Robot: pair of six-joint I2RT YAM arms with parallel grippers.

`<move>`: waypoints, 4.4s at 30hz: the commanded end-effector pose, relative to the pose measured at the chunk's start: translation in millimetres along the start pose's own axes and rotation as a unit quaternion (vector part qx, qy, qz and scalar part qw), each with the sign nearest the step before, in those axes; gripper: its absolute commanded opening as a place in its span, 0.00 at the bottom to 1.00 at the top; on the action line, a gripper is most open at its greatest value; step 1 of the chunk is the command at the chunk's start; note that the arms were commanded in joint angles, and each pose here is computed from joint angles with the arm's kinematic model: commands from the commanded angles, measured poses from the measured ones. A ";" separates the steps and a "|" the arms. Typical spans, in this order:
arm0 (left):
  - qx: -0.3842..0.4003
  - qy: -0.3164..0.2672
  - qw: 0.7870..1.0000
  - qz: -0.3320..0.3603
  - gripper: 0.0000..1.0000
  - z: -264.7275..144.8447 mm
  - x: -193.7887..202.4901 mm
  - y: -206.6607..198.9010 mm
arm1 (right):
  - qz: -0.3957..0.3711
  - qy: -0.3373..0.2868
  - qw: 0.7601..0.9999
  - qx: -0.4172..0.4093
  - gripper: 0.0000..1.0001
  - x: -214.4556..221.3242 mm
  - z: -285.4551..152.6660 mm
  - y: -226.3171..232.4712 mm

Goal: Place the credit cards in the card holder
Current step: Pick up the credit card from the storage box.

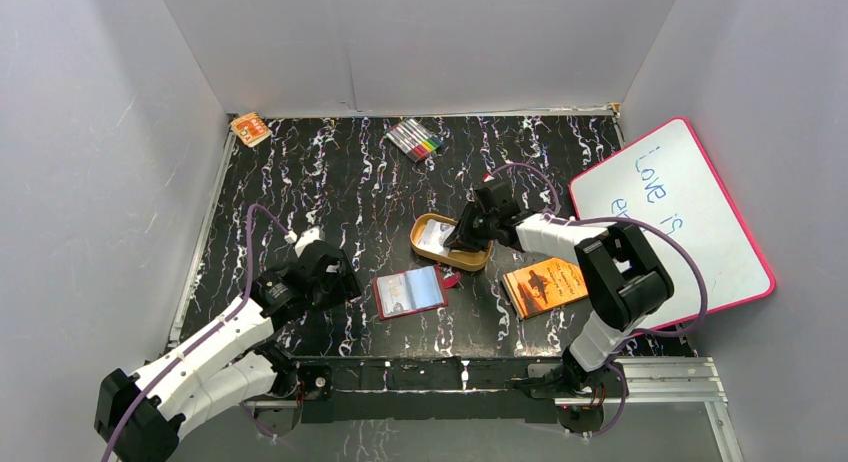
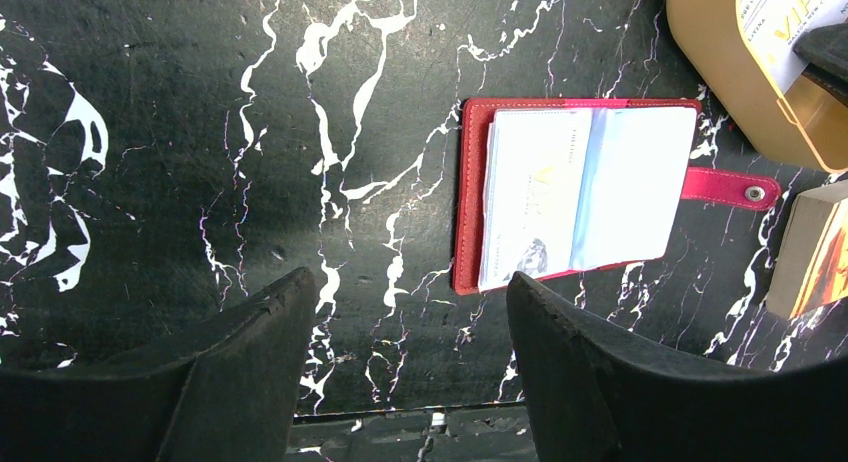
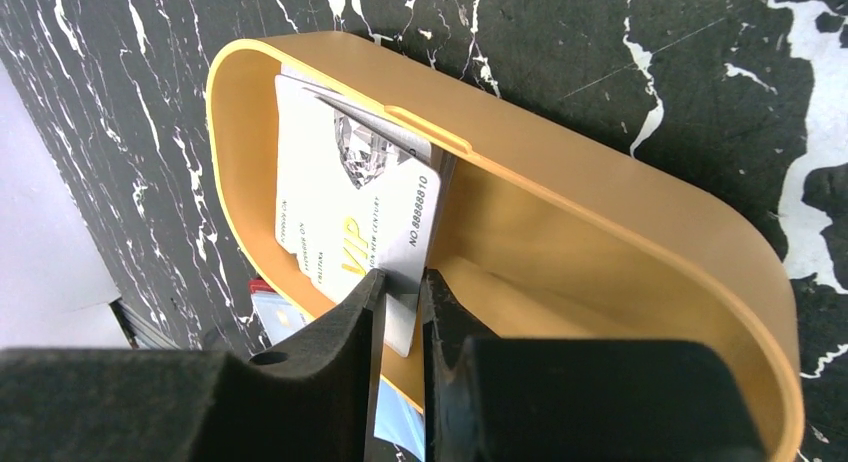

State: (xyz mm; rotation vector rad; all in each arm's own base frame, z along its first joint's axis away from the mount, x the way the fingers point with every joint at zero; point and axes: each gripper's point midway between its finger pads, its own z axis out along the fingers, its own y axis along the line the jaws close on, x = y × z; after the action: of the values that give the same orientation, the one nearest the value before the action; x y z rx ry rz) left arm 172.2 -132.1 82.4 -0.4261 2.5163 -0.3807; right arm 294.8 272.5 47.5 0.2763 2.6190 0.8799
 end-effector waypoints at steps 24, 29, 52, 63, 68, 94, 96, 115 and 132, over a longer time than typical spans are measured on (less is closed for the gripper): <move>0.000 -0.028 1.000 -0.009 0.66 -12.7 -22.1 -10.7 | 0.128 -0.010 0.987 -0.098 0.00 -15.5 -118.6 83.6; 0.010 -0.039 0.999 -0.013 0.66 -18.8 -30.8 -17.9 | 0.186 0.064 0.972 -0.126 0.00 -6.0 -157.5 107.9; 0.036 -0.029 0.999 -0.024 0.66 -18.0 -25.7 -26.6 | 0.136 0.153 0.940 -0.274 0.00 26.0 -207.9 144.7; 0.232 -0.108 0.964 -0.067 0.71 -79.5 -65.6 -89.1 | -0.073 0.119 0.904 -0.405 0.00 43.8 -233.8 153.4; 0.390 -0.155 0.905 -0.075 0.87 -134.8 -87.2 -133.1 | -0.127 0.117 0.886 -0.431 0.00 51.4 -242.7 153.5; 0.521 -0.072 0.850 -0.019 0.59 -146.0 -72.2 -201.9 | -0.189 0.112 0.851 -0.477 0.00 55.3 -268.4 166.8; 0.521 -0.067 0.851 -0.018 0.57 -144.3 -70.8 -202.7 | -0.189 0.111 0.851 -0.478 0.00 55.1 -269.2 167.6; 0.553 -0.041 0.832 -0.016 0.43 -146.4 -63.6 -213.6 | -0.192 0.120 0.843 -0.488 0.00 63.8 -266.7 180.0; 0.533 -0.059 0.843 -0.040 0.00 -143.0 -66.3 -200.4 | -0.156 0.111 0.861 -0.471 0.00 64.7 -244.9 170.0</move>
State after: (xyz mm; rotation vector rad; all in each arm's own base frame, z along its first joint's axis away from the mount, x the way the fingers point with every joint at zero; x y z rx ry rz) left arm 183.8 -273.7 312.1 -0.0284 1.7540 -1.6669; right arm 148.2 291.4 307.9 -0.4978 2.0498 1.9886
